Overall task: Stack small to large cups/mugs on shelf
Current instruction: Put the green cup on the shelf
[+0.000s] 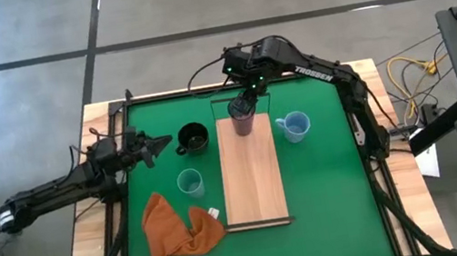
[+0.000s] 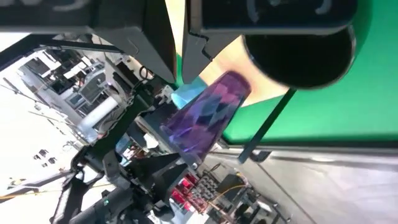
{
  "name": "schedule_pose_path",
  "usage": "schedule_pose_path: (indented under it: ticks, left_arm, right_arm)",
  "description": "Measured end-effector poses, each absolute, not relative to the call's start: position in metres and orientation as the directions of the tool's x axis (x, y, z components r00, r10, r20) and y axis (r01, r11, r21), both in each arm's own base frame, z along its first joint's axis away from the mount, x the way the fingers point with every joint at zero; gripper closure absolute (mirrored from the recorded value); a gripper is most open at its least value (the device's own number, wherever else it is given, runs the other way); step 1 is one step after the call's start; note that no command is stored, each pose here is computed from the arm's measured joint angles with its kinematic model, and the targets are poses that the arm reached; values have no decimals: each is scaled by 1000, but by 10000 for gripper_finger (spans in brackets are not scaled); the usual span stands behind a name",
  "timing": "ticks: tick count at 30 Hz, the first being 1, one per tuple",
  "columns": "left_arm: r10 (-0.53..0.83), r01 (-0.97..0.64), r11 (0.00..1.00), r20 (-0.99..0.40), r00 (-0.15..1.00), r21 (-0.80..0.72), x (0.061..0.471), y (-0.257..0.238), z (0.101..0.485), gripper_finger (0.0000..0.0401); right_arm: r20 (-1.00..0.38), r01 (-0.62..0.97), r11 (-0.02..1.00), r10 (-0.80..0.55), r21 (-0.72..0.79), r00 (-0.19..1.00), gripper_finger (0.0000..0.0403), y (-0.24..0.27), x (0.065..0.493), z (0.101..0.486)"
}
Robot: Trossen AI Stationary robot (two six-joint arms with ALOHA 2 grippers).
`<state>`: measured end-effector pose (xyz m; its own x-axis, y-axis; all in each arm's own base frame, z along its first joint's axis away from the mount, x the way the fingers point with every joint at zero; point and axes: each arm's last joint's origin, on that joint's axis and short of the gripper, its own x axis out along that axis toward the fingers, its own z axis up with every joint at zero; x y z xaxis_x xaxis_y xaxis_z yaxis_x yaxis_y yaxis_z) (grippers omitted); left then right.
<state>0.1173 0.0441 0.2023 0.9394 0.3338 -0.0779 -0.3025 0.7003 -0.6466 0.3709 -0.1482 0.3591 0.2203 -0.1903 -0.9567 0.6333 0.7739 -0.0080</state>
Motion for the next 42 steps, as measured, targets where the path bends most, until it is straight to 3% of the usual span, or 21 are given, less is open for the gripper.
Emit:
schedule_pose_path:
  ticks: [8, 13, 18, 25, 30, 36, 42]
  left_arm:
    - [294, -368, 765, -222, 930, -528, 127, 47, 221, 393]
    - [124, -382, 791, -487, 864, -477, 128, 42, 222, 399]
    - [58, -439, 766, -629, 775, -469, 122, 38, 230, 396]
    - [0, -466, 652, -615, 788, -597, 123, 35, 260, 321]
    - [-16, -450, 647, -601, 799, -615, 130, 32, 286, 272]
    - [6, -584, 660, -773, 634, -474, 146, 24, 301, 266]
    - [0, -594, 696, -827, 562, -404, 175, 14, 312, 266]
  right_arm:
    - [-926, 641, 768, -236, 7, 293, 231, -138, 346, 394]
    - [-917, 634, 773, -228, 35, 329, 231, -120, 332, 412]
    - [-901, 621, 783, -253, 23, 353, 231, -100, 324, 423]
    - [-893, 620, 784, -277, 3, 355, 231, -83, 315, 428]
    - [-902, 622, 783, -271, -4, 336, 231, -78, 308, 425]
    - [-909, 629, 777, -287, -36, 303, 231, -75, 293, 421]
    - [-909, 668, 740, -329, -79, 257, 231, -71, 269, 416]
